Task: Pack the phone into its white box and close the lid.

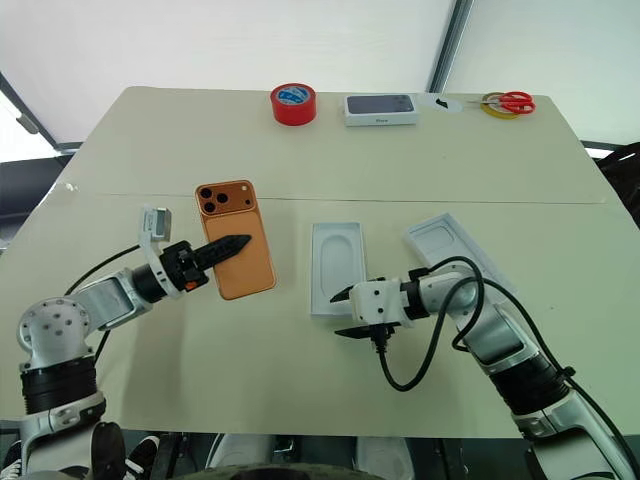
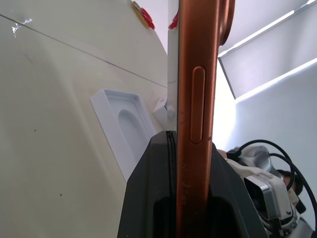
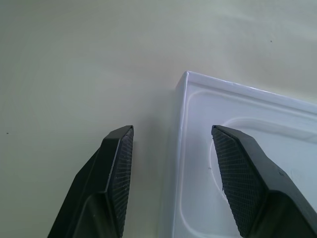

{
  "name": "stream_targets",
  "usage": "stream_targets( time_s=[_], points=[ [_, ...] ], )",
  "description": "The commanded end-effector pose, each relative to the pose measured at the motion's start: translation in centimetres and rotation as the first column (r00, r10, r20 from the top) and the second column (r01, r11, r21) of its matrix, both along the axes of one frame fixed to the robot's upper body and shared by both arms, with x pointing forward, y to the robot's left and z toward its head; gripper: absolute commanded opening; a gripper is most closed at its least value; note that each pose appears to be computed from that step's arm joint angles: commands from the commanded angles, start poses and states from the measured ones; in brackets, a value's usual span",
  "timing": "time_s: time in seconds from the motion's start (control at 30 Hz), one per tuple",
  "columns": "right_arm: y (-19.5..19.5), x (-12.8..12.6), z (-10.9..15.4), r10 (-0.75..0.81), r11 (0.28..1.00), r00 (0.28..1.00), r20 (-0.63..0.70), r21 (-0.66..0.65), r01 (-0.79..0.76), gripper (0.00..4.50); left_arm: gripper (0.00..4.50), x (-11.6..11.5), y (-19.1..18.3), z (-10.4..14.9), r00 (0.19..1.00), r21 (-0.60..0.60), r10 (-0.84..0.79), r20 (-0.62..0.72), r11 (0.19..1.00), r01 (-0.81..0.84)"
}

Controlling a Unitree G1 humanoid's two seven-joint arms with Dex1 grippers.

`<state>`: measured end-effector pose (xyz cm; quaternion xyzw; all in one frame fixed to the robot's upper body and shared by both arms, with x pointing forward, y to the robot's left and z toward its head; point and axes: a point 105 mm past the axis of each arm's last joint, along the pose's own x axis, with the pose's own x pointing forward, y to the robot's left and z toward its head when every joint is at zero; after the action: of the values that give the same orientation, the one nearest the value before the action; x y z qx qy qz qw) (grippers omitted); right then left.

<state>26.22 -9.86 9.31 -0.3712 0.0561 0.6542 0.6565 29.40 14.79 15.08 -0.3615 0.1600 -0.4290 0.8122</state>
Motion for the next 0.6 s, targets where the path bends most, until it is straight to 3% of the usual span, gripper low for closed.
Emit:
stream_targets(
  time_s=[0.03, 0.1, 0.13, 0.3, 0.6],
  points=[
    [0.1, 0.0, 0.3, 0.002, 1.000, 1.000, 0.001, 0.006, -0.002, 1.22, 0.00, -0.2, -0.3, 1.5, 0.999, -0.024, -0.018, 0.049, 1.000, 0.020],
    [0.3, -0.1, 0.6, -0.003, 1.000, 1.000, -0.009, 0.019, 0.003, 0.17, 0.00, -0.2, -0.4, 1.5, 0.999, -0.015, -0.016, 0.051, 1.000, 0.017],
    [0.3, -0.1, 0.6, -0.004, 1.000, 1.000, -0.011, 0.019, 0.004, 0.08, 0.00, -0.1, -0.5, 1.4, 0.999, -0.014, -0.015, 0.046, 1.000, 0.016],
    [1.8, 0.1, 1.5, -0.056, 0.994, 0.997, -0.054, 0.089, 0.061, 0.08, 0.00, 0.5, -0.8, 1.7, 0.999, -0.013, -0.001, 0.048, 1.000, 0.002],
    [3.5, 1.9, 2.2, -0.205, 0.975, 0.979, -0.018, 0.078, 0.206, 0.08, 0.00, 1.7, -3.2, 1.0, 0.999, -0.023, -0.048, -0.021, 0.999, 0.048]
  ],
)
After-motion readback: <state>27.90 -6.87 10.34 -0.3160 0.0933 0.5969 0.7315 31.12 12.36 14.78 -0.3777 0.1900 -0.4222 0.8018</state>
